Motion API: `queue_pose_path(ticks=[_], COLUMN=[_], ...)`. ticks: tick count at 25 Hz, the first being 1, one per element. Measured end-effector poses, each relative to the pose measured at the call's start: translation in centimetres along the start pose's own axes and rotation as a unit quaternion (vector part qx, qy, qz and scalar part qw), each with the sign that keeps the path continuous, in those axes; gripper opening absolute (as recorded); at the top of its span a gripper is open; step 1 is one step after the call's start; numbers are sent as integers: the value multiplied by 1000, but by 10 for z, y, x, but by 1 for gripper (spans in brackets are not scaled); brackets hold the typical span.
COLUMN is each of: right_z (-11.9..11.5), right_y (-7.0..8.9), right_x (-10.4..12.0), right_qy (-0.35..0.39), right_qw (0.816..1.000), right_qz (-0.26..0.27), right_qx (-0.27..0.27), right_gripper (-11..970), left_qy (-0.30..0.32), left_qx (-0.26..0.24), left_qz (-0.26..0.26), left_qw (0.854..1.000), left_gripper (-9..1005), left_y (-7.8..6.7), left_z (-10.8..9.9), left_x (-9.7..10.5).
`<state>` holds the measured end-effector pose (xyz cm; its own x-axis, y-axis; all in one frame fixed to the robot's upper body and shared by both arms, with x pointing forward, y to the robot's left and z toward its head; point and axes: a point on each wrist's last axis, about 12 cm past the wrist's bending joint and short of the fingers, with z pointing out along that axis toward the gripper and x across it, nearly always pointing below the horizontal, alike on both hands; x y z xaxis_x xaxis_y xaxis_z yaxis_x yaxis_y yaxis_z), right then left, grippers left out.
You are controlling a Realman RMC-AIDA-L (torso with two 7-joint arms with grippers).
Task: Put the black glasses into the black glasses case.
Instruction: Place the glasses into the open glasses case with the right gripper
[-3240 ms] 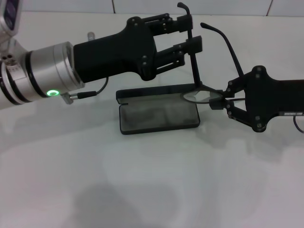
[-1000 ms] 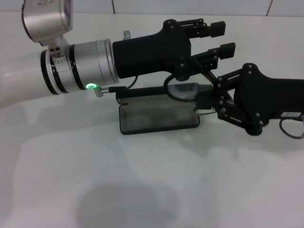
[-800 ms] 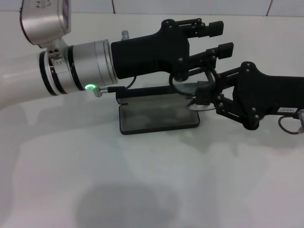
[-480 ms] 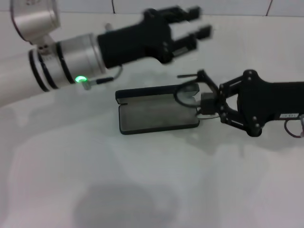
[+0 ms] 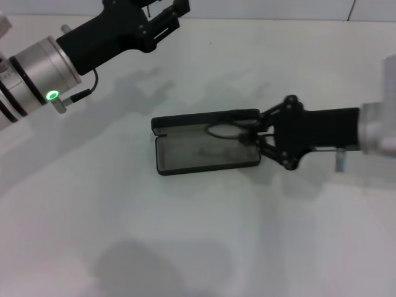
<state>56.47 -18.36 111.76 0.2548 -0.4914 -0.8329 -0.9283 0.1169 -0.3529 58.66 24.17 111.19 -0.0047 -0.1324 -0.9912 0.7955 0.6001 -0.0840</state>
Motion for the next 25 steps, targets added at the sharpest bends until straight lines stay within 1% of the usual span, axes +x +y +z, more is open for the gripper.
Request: queue_pose_path(ticks=[3, 6, 10, 16, 20, 25], right_z=[21, 43, 63, 77, 82, 84], right_y=[4, 12, 23, 33, 36, 39], right_x=[-4, -8, -11, -8, -7, -9], right_qy=[29, 59, 84, 109, 121, 120], right_qw=[999, 995, 990, 983, 978, 977], right_qz=[-31, -68, -106, -132, -146, -145], right_qx=[16, 33, 45, 70, 92, 97], right_gripper=[192, 194, 196, 201, 203, 207], left_qy=[1, 4, 7, 8, 8, 9], left_qx=[-4, -9, -12, -9, -10, -10], left_qz=[-2, -3, -2, 1, 1, 1], left_qw=[1000, 1000, 1000, 1000, 1000, 1000], left_gripper=[483, 483, 483, 483, 483, 482], left_y=[1, 2, 4, 4, 4, 4], left_z=[-2, -3, -2, 0, 0, 1], left_x=[1, 1, 1, 0, 0, 0])
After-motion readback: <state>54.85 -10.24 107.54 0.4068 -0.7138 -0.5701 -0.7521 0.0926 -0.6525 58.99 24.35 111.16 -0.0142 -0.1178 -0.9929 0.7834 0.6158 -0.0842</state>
